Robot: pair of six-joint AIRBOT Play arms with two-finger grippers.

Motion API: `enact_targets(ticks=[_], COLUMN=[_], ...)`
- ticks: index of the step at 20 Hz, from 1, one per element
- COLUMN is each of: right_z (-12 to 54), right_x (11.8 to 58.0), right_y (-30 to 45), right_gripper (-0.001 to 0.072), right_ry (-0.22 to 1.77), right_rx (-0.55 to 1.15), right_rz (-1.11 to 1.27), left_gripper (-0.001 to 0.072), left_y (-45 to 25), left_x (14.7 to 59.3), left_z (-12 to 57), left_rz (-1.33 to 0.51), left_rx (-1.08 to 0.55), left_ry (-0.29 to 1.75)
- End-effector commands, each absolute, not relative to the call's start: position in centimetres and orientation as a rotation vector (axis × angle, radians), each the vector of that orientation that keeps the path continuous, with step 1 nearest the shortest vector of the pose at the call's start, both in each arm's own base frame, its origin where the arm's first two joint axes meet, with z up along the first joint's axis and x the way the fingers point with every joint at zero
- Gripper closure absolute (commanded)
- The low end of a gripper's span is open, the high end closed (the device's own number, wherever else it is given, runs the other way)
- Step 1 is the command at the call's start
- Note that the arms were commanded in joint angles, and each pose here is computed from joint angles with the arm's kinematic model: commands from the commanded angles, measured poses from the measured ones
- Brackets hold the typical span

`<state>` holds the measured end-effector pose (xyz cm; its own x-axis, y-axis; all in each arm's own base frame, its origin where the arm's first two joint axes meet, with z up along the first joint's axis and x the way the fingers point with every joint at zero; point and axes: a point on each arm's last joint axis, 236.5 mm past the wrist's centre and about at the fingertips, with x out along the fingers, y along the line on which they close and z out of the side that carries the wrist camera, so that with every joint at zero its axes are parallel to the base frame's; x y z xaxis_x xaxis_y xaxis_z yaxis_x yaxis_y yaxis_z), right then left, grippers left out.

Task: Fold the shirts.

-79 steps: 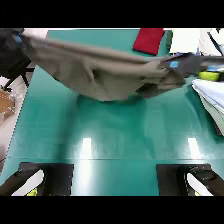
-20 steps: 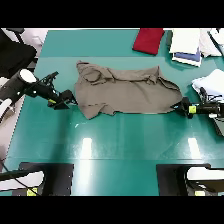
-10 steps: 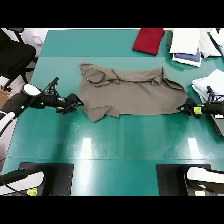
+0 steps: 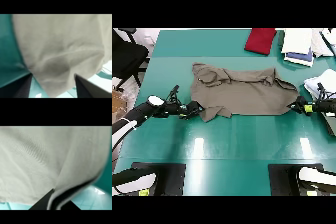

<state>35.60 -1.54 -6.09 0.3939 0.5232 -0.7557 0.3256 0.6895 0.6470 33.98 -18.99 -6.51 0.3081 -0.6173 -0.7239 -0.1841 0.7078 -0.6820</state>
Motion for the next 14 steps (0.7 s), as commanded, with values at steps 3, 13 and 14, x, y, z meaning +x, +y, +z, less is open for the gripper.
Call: enact_targets(ticks=[3, 13, 14], right_z=[-5.7, 1.6, 4.1], right_x=[35.9, 36.5, 36.8], right_y=[-0.8, -1.3, -1.5], right_gripper=[0.0690, 0.0690, 0.0690], right_ry=[1.194, 1.001, 0.919], right_rx=[0.863, 0.788, 0.792], right_rz=[0.166, 0.189, 0.200], left_gripper=[0.0275, 0.0680, 0.0680], left_y=[-21.2, -22.8, -21.9], left_x=[34.5, 38.2, 38.2], left_z=[-8.7, 7.5, 9.8], left_rz=[-0.298, -0.497, -0.498], left_rx=[-0.759, -0.721, -0.707], left_ry=[1.224, 0.931, 0.886])
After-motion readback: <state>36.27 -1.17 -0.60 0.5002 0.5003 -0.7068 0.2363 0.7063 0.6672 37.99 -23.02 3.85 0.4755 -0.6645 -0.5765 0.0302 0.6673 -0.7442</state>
